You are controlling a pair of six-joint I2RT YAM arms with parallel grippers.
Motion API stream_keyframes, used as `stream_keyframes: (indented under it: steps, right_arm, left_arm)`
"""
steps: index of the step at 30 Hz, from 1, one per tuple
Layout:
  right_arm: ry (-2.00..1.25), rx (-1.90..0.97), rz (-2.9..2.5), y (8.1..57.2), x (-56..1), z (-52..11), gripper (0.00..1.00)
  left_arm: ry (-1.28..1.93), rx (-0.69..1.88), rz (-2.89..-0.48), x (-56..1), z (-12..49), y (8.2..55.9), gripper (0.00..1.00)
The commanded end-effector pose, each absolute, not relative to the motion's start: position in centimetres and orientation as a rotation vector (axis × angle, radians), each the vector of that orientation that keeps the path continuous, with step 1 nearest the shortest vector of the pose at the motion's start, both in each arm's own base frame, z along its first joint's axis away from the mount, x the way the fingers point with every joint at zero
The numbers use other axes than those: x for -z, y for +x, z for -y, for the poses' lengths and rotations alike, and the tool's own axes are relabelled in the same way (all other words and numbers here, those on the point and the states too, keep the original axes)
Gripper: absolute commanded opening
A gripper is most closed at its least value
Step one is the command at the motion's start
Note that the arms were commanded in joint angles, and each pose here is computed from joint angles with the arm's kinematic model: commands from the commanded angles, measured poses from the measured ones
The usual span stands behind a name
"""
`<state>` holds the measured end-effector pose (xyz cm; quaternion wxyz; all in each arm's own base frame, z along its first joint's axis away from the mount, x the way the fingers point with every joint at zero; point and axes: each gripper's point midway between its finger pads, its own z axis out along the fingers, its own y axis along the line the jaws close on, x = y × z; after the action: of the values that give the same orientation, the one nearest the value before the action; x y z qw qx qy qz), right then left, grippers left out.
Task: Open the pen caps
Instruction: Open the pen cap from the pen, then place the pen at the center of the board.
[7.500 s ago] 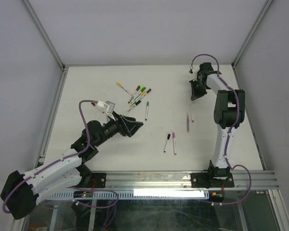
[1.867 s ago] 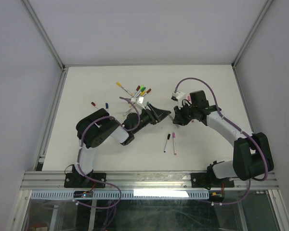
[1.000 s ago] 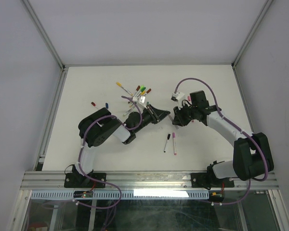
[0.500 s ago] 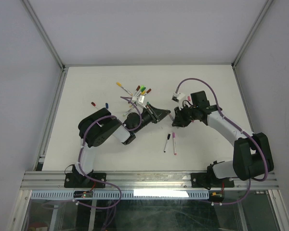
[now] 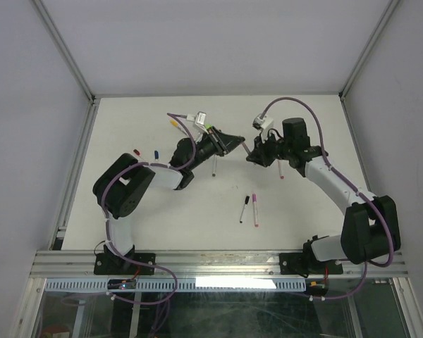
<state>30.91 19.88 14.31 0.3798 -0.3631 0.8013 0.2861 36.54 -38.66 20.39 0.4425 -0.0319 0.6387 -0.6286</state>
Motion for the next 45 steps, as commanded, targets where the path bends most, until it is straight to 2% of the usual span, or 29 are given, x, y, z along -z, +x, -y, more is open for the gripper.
stream_keyframes:
  steps: [1,12,16,25,32,39,45]
  right_arm:
    - [-0.952,-0.852,-2.236,26.1,-11.4,-19.2,0.0]
    - [-0.927,-0.817,-2.263,26.6,-11.1,-18.9,0.0]
    - [-0.75,-0.645,-2.341,29.2,-9.9,-16.5,0.0]
    - [-0.224,-0.272,-2.595,33.3,-5.2,-11.6,0.0]
    - [-0.029,-0.117,-2.587,34.8,-4.9,-9.7,0.0]
    - [0.008,-0.038,-2.621,35.3,-3.6,-8.8,0.1]
    - [0.003,-0.019,-2.627,35.5,-3.3,-8.6,0.22]
  left_arm:
    - [-0.318,1.313,-1.299,-29.1,29.9,45.4,0.0]
    - [-0.4,1.23,-1.229,-32.5,25.4,47.1,0.0]
    - [-0.312,1.244,-1.284,-32.2,26.3,45.8,0.0]
    - [-0.243,1.261,-1.466,-27.3,26.5,41.4,0.0]
    - [-0.219,1.218,-1.515,-25.7,26.2,38.5,0.0]
    - [-0.225,1.181,-1.563,-24.2,26.8,36.6,0.0]
    - [-0.194,1.177,-1.589,-23.6,28.0,35.7,0.0]
